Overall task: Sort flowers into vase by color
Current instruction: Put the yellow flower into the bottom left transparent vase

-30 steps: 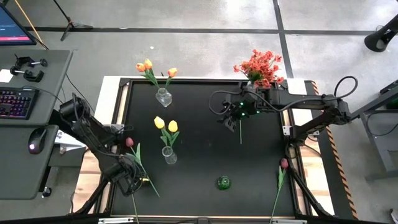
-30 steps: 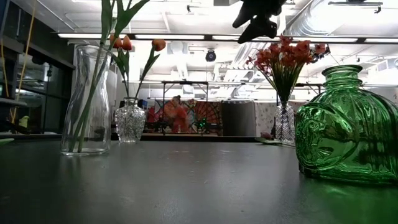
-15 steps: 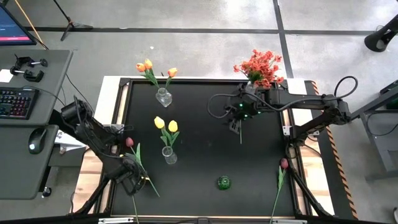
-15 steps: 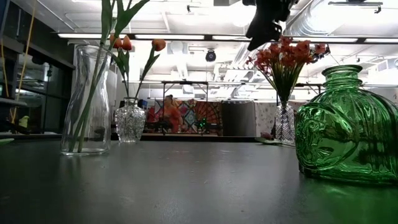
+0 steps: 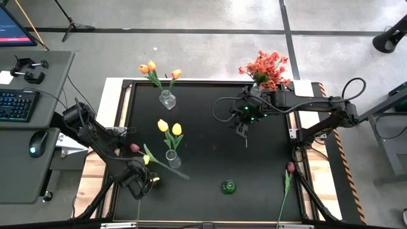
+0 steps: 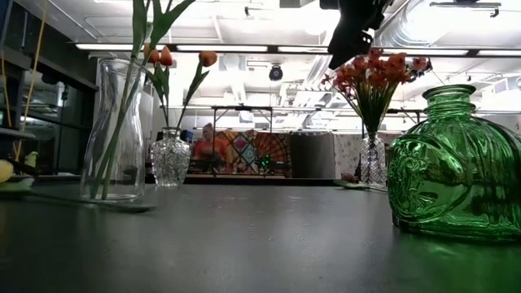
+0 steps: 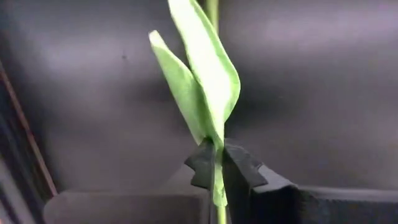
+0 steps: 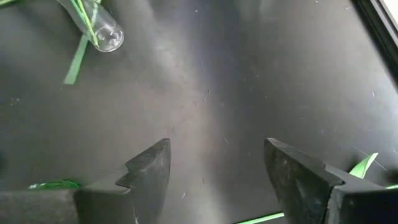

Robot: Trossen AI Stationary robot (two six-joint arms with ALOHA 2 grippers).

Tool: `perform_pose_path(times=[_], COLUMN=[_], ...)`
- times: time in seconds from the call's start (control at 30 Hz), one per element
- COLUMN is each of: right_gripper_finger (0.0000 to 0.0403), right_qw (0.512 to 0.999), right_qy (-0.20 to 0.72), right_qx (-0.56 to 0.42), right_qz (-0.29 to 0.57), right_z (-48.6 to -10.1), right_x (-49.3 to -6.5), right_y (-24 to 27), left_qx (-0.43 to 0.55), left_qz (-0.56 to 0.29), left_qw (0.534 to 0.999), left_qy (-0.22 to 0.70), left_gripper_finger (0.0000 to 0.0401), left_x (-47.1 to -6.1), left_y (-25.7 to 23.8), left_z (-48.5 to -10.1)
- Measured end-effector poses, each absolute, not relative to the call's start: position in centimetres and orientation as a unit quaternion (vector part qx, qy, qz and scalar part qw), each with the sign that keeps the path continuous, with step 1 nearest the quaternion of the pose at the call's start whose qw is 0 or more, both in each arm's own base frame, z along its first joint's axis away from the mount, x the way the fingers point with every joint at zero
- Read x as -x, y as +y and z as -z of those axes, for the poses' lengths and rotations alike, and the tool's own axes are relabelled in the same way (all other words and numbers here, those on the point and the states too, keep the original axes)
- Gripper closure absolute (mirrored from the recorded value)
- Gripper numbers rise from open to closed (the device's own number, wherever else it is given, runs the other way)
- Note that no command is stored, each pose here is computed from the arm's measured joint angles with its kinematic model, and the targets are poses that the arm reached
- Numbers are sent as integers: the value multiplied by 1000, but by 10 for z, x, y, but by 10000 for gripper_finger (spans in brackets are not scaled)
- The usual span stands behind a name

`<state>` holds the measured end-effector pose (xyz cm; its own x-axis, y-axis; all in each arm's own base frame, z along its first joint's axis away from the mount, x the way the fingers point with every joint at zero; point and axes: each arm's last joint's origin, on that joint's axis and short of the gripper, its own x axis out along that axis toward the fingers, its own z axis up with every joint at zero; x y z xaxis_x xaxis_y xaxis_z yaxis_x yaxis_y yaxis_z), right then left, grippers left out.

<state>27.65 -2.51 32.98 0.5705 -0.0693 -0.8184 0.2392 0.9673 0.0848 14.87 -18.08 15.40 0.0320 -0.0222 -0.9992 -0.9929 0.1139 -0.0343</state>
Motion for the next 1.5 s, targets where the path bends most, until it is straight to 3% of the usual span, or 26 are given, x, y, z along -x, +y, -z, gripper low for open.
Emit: perform_pose_path(times=[0.17, 0.37, 0.47, 0.6, 0.7, 0.93, 1.17, 1.5], right_gripper_finger=[159, 159, 159, 159, 159, 159, 159, 159], right_qw=[881, 882, 883, 882, 881, 881, 887, 893], right_qy=[455, 453, 451, 449, 449, 449, 437, 426], right_qx=[-93, -93, -95, -100, -102, -105, -98, -99], right_qz=[88, 89, 90, 106, 110, 111, 107, 107], right_z=[-330, -330, -330, -330, -330, -330, -332, -333], right_x=[-277, -277, -277, -277, -277, -277, -279, -281], right_y=[-25, -26, -26, -26, -26, -26, -27, -27], left_qx=[467, 415, 392, 334, 258, 142, 31, 77], left_qz=[-455, -488, -474, -338, -313, -273, -281, -283], left_qw=[572, 622, 695, 866, 913, 951, 958, 956], left_qy=[498, 450, 373, 155, 53, 39, 44, -16], left_gripper_finger=[397, 400, 400, 401, 401, 401, 401, 401], left_x=[-150, -140, -137, -145, -148, -158, -163, -146], left_y=[-180, -161, -150, -141, -138, -150, -159, -168], left_z=[-188, -258, -300, -351, -383, -424, -414, -381])
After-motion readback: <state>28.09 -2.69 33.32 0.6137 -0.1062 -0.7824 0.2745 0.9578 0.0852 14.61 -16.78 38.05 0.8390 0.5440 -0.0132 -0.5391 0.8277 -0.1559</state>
